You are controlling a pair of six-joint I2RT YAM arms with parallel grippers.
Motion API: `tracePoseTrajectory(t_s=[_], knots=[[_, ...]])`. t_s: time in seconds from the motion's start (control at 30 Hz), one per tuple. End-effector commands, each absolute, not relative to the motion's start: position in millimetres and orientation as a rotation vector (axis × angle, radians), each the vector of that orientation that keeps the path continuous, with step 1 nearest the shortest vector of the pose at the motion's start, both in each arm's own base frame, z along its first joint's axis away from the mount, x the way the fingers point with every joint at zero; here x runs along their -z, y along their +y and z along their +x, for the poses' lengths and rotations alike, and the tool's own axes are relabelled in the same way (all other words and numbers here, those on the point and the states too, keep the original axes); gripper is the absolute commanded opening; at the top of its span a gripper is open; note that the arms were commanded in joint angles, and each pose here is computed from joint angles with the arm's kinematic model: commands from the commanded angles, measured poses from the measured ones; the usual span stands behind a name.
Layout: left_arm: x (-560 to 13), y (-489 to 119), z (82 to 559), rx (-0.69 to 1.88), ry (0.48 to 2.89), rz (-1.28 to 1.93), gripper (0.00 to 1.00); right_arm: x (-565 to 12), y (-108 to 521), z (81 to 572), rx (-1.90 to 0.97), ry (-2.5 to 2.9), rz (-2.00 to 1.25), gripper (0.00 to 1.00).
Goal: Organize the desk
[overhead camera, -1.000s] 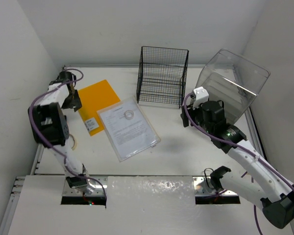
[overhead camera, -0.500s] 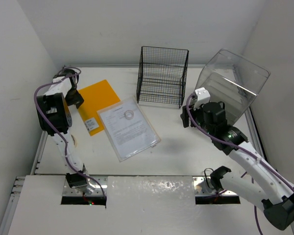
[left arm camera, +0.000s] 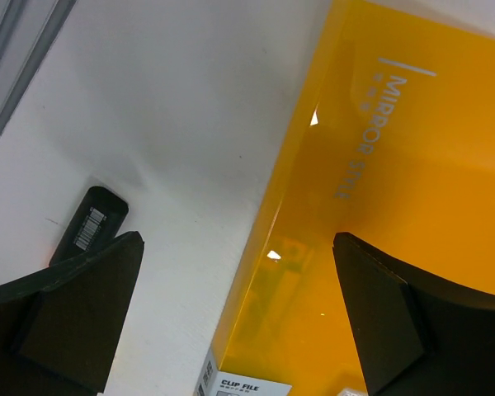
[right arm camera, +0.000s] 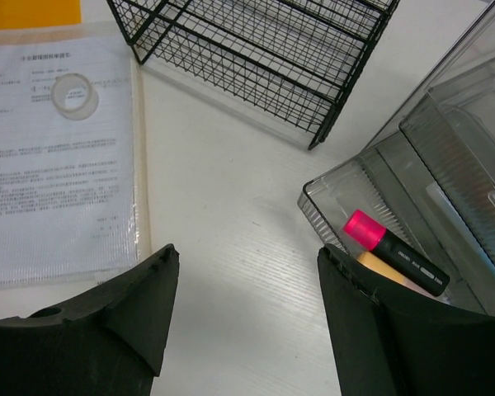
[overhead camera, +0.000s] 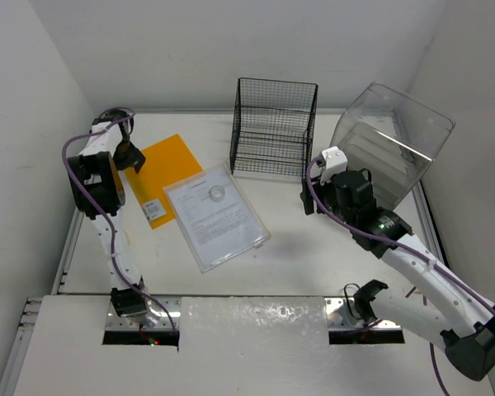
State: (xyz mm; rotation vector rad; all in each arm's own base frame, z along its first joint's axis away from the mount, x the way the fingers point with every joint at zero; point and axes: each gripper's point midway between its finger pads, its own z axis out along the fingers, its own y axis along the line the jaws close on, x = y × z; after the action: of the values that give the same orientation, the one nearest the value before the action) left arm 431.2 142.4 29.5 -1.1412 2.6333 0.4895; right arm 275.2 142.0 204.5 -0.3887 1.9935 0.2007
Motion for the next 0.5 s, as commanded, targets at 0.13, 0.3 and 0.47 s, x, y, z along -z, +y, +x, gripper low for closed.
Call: tracePoseTrajectory(t_s=[0.13, 0.3, 0.47], knots=[[-63, 124, 407, -0.552, 2.702, -0.835, 1.00, -225, 149, 284, -0.206, 1.942, -0.377, 0.67], [-131, 131, 391, -0.580, 2.599, -0.638, 1.00, -226, 153, 280, -0.232, 1.929, -0.384, 0.67], [-142, 96, 381, -0.299, 2.697, -0.259, 0.99, -229, 150, 274, -0.228, 1.909, -0.372, 0.67]])
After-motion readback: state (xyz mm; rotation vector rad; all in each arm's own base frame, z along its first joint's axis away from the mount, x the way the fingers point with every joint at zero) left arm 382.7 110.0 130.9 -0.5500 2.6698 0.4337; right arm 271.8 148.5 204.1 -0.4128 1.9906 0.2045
